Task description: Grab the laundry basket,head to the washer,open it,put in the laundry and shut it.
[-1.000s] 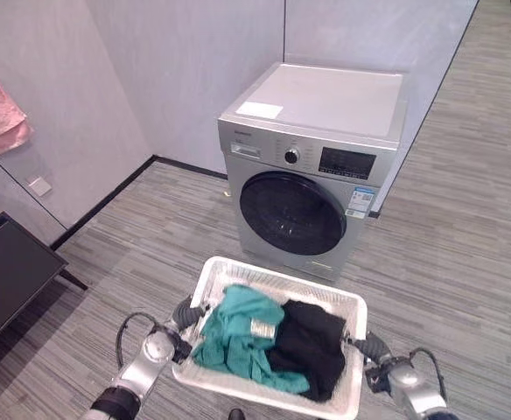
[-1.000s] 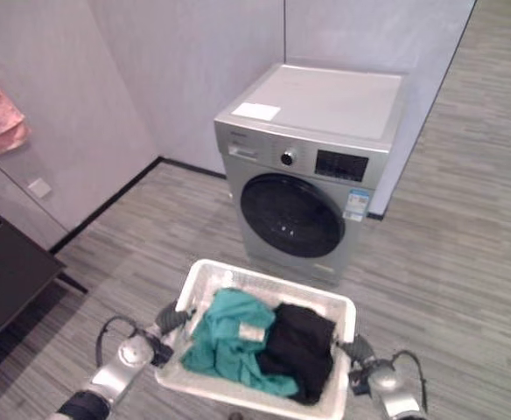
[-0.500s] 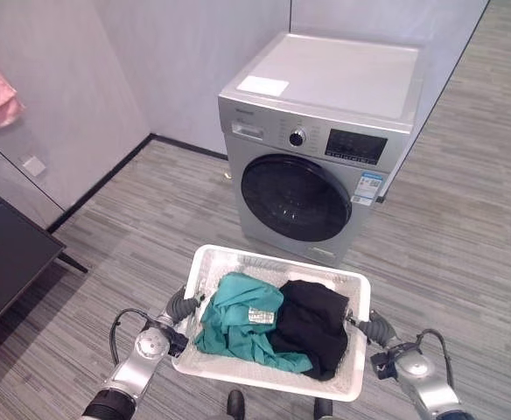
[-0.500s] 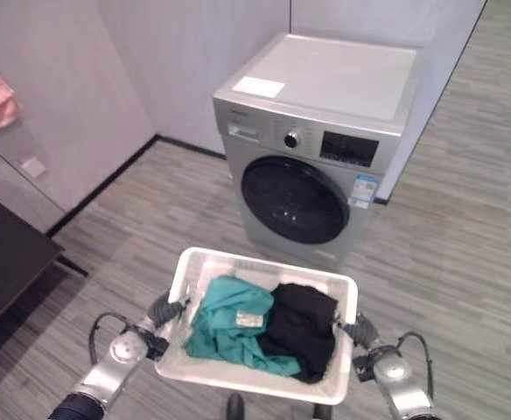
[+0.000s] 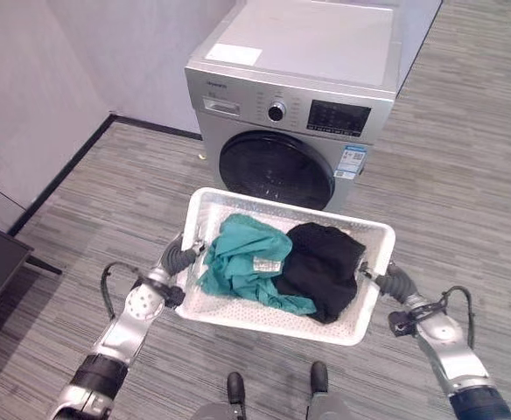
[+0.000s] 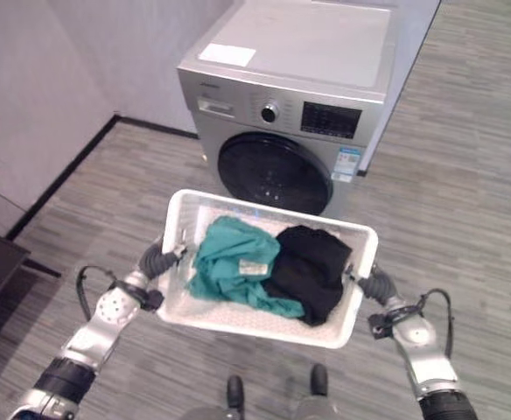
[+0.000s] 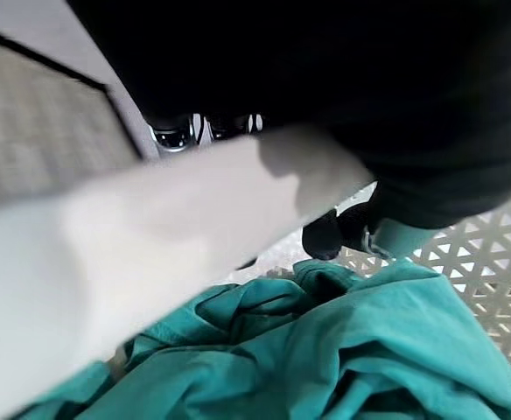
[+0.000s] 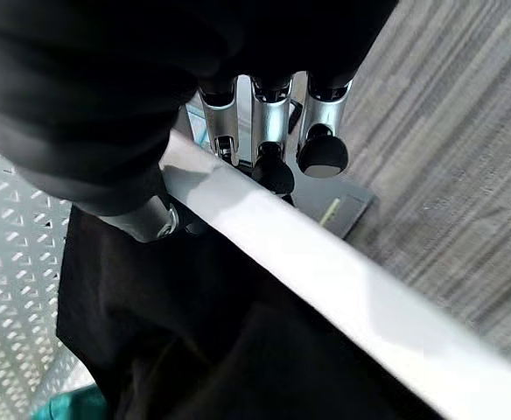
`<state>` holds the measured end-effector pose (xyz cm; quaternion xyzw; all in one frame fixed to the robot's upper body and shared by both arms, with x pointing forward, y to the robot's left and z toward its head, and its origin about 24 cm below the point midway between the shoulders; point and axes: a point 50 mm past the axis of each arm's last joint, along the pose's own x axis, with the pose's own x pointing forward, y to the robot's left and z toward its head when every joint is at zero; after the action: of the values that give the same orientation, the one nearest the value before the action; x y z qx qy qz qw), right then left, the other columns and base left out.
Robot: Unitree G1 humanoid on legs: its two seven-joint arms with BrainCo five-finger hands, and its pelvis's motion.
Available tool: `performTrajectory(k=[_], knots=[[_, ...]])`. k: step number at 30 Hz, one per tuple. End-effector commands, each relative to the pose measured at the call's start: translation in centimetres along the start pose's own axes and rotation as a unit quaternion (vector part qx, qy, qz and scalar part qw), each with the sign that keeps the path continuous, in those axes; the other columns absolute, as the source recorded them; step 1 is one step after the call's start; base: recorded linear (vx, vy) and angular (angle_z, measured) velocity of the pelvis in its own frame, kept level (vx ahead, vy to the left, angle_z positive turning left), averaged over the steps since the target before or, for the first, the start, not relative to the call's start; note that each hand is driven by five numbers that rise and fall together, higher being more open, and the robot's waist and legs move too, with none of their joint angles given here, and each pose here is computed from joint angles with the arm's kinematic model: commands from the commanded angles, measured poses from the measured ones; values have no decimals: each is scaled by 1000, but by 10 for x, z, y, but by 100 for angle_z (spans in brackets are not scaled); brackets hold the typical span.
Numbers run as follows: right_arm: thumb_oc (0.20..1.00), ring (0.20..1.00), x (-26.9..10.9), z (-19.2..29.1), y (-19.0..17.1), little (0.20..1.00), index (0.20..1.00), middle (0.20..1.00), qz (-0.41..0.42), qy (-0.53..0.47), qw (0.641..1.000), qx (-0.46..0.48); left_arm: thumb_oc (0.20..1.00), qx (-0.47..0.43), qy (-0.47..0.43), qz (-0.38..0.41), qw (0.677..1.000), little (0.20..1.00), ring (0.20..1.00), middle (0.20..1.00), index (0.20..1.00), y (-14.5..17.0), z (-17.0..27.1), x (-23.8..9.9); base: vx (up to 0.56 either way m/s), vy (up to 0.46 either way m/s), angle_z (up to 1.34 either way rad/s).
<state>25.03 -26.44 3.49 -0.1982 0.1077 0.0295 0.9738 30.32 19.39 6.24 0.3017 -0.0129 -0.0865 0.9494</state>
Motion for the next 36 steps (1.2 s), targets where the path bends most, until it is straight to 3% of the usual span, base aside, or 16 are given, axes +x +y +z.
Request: performTrajectory(k=[1, 9, 12, 13, 18, 27, 33, 36], knots=[[200, 200, -4, 36, -50, 200, 200, 200, -80, -85, 993, -9, 200, 40, -23, 114, 992, 200, 200, 200, 200, 64, 11, 5, 59, 176, -11], [200, 200, -12, 71, -63, 200, 200, 200, -88, -156, 983, -36, 200, 35, -30, 126, 991, 200, 200, 200, 200, 68, 15, 5, 205, 19, -21], [200, 200, -23, 69, -63, 200, 200, 200, -86, -157, 983, -44, 200, 28, -54, 119, 991, 200, 200, 200, 200, 60, 25, 11, 322, -159, 38], [200, 200, -30, 77, -66, 200, 200, 200, -91, -177, 979, -50, 200, 10, -93, 121, 988, 200, 200, 200, 200, 56, 47, 21, 237, -310, 64], [200, 200, -21, 86, -56, 200, 200, 200, -77, -198, 976, -44, 200, 25, -112, 139, 984, 200, 200, 200, 200, 64, 60, 29, 157, -4, -48], [200, 200, -30, 83, -28, 200, 200, 200, -19, -209, 978, -19, 200, 83, -52, 171, 980, 200, 200, 200, 200, 89, 29, 13, 112, 167, -97], [200, 200, -32, 94, -41, 200, 200, 200, -35, -231, 972, -32, 200, 90, -47, 168, 980, 200, 200, 200, 200, 89, 25, 7, 54, -14, 20], [200, 200, -19, 123, -52, 200, 200, 200, -46, -267, 962, -42, 200, 80, -76, 163, 980, 200, 200, 200, 200, 88, 43, 17, 34, -90, 25]])
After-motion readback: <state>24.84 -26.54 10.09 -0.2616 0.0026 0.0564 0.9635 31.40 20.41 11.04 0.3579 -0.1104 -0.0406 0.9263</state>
